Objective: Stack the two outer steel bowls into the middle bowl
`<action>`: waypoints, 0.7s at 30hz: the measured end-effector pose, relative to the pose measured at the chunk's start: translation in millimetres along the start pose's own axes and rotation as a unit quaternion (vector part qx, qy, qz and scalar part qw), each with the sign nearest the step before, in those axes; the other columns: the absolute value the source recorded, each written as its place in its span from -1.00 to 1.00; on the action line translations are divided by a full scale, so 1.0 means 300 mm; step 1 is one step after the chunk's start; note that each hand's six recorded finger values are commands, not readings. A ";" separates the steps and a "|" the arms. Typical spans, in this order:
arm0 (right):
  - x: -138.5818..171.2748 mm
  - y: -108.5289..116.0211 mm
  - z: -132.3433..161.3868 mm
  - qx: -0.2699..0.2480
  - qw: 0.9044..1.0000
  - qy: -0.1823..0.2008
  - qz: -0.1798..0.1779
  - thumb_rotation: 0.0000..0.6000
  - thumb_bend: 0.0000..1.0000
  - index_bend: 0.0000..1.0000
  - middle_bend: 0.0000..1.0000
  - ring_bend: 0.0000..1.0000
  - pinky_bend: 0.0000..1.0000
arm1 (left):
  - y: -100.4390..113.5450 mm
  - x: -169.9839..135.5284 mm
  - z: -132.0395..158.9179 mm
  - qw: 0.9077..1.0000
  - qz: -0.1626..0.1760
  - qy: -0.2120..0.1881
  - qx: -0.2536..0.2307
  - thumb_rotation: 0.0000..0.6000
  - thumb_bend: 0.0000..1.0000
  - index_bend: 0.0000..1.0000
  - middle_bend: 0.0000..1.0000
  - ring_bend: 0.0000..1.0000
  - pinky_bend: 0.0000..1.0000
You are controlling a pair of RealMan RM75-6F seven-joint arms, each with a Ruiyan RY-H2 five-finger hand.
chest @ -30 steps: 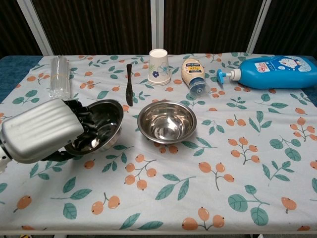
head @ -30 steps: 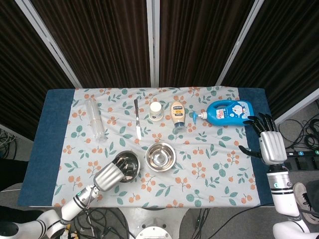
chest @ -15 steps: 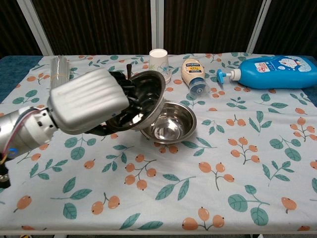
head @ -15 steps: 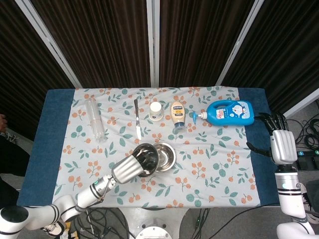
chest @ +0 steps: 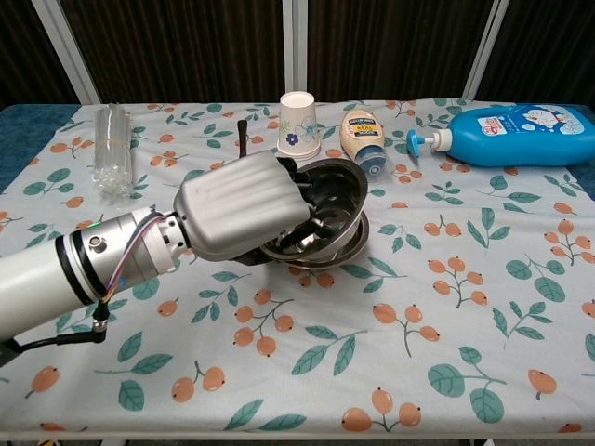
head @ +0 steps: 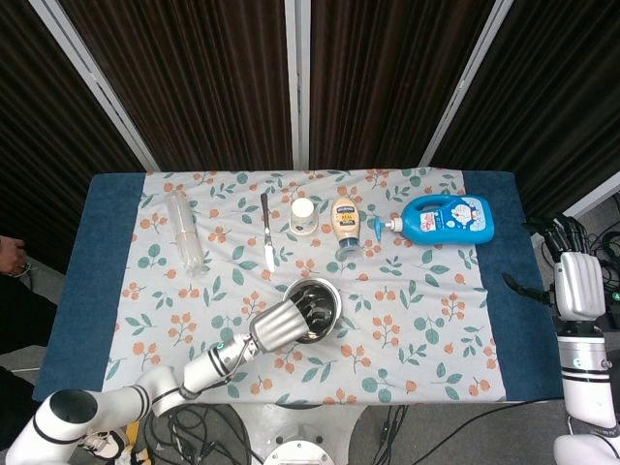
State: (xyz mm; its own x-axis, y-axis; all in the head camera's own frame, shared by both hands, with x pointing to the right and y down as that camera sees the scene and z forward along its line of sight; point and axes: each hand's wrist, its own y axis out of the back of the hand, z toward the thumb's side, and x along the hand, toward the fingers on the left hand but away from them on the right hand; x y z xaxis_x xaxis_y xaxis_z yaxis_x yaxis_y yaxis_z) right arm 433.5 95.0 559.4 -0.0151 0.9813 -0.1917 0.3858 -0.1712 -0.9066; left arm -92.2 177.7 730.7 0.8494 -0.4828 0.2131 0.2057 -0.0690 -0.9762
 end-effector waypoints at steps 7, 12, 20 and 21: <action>0.004 -0.011 -0.003 -0.001 1.000 0.002 0.004 1.00 -0.88 -0.51 -0.63 -0.90 -1.00 | -0.017 -0.006 -0.024 1.000 -0.006 0.004 0.018 1.00 -0.50 -0.26 -0.15 -0.43 -0.28; 0.008 -0.014 0.008 0.000 1.000 0.007 0.004 1.00 -0.88 -0.51 -0.63 -0.90 -1.00 | 0.027 -0.018 -0.062 1.000 0.013 0.016 0.022 1.00 -0.52 -0.31 -0.18 -0.44 -0.28; 0.039 -0.032 0.012 0.021 0.999 0.016 0.024 1.00 -0.90 -0.51 -0.66 -0.92 -1.00 | 0.089 -0.164 -0.232 0.993 0.008 0.113 0.019 1.00 -0.56 -0.31 -0.22 -0.44 -0.27; 0.047 -0.037 0.010 0.028 0.999 0.019 0.029 1.00 -0.90 -0.52 -0.67 -0.93 -1.00 | 0.087 -0.201 -0.259 0.991 0.001 0.137 0.011 1.00 -0.57 -0.31 -0.23 -0.45 -0.27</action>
State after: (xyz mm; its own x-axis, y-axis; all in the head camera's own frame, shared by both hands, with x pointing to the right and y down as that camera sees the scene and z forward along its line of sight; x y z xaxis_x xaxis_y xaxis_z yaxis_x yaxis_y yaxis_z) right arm 426.4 110.5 565.7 0.0403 0.9720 -0.2314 0.3323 -0.2314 -0.9143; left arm -176.0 137.2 689.3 0.6872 -0.7015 0.1889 0.2167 -0.0503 -0.9749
